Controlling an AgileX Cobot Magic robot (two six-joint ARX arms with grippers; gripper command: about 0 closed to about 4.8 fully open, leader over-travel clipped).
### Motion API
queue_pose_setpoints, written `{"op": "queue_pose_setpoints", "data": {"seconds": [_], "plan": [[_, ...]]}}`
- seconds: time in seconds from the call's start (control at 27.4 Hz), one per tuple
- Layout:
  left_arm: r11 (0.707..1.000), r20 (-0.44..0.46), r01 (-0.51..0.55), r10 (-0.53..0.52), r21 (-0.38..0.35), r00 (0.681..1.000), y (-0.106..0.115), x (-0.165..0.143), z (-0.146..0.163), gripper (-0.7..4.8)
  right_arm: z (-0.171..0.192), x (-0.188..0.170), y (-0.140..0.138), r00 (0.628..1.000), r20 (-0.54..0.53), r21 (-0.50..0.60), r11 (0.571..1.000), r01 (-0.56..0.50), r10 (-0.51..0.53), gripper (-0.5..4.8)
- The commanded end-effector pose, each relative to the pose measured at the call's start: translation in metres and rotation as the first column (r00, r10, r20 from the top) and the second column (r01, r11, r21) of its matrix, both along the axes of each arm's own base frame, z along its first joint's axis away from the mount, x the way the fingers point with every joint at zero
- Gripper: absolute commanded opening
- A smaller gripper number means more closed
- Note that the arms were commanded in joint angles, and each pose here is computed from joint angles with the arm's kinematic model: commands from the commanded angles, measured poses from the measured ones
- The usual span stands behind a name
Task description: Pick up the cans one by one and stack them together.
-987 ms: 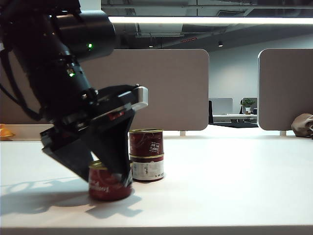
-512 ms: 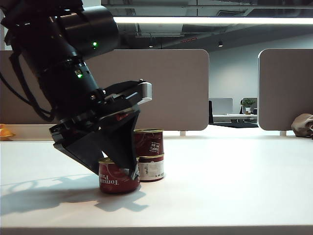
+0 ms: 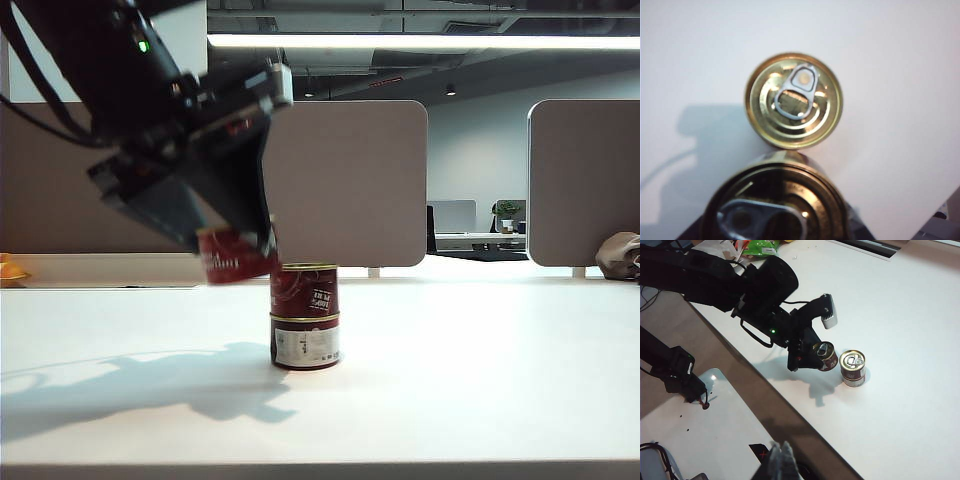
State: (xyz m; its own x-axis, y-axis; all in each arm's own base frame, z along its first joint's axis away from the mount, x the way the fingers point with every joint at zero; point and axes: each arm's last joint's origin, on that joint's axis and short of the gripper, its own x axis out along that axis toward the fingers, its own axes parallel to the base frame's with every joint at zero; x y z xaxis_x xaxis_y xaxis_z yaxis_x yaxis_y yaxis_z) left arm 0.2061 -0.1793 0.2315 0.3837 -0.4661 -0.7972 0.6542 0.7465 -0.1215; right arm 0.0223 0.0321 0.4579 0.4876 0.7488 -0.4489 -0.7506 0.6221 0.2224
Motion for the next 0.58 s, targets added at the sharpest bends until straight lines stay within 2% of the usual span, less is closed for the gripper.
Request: {"op": "queue_pose_setpoints", "data": {"seconds": [0.04, 0.18, 0.4, 0.58], "plan": [[1.000, 0.043, -0.014, 0.014, -0.016, 0.999, 0.002, -0.001, 0.012, 2.45, 0.002, 0.000, 0.000, 1.000, 0.009, 0.011, 1.000, 0.002, -0.002, -0.05], [1.000, 0.053, -0.017, 0.018, -0.023, 0.998, 0.001, 0.000, 0.019, 2.45, 0.002, 0.000, 0.000, 1.000, 0.009, 0.011, 1.000, 0.002, -0.002, -0.05], [0.996, 0.111, -0.028, 0.038, -0.090, 0.993, -0.006, 0.008, 0.044, 2.45, 0.002, 0.000, 0.000, 1.000, 0.007, 0.013, 1.000, -0.001, 0.001, -0.05], [0.997, 0.119, -0.004, 0.014, -0.079, 0.993, -0.016, 0.022, 0.051, 2.46, 0.002, 0.000, 0.000, 1.000, 0.004, 0.015, 1.000, -0.006, 0.006, -0.05]]}}
